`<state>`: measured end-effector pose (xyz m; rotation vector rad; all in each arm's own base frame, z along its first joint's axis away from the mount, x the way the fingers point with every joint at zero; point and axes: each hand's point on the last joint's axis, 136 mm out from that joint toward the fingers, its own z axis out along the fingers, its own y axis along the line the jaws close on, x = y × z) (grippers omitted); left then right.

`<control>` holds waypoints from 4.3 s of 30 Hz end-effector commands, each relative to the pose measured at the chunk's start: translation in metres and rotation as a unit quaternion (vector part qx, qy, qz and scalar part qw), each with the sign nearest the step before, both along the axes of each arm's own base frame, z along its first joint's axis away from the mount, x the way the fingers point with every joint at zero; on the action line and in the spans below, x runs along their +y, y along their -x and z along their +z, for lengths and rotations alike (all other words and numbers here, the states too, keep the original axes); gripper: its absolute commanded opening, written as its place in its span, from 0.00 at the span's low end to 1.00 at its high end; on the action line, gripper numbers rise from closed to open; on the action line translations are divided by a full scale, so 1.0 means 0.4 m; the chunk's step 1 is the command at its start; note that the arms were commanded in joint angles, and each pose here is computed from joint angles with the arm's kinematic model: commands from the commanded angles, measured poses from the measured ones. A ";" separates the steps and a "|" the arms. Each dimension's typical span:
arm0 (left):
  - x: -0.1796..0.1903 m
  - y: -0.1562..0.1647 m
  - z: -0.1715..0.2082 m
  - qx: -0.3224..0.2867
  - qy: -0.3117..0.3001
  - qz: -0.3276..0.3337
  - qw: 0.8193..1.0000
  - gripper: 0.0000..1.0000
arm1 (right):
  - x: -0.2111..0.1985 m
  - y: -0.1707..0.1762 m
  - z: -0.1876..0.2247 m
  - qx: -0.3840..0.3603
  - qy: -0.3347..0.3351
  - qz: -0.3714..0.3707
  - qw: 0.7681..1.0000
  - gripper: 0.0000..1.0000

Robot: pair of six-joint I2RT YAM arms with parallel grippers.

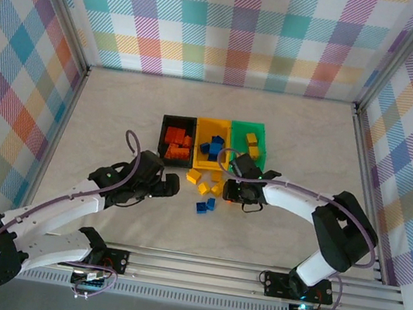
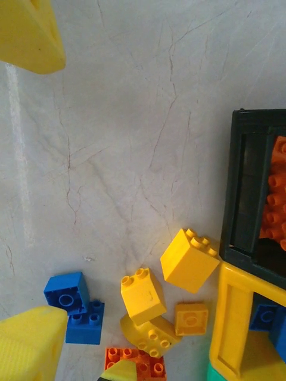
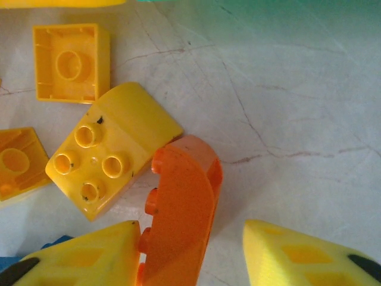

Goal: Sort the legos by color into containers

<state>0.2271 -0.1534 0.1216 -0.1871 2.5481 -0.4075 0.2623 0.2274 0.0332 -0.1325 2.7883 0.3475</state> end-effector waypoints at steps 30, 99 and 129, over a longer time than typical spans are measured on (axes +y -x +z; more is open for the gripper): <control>0.102 0.052 -0.025 0.023 -0.012 0.028 0.999 1.00 | 0.472 -0.302 0.310 -0.106 -0.087 0.148 0.980 0.28; -0.297 -0.002 -0.084 0.044 -0.104 -0.187 0.976 0.37 | -0.047 -0.045 0.329 -0.150 -0.110 -0.022 0.982 0.81; -0.363 -0.490 0.058 0.004 -0.081 -0.089 0.993 0.80 | -0.032 0.047 0.212 -0.074 -0.122 0.008 0.990 0.82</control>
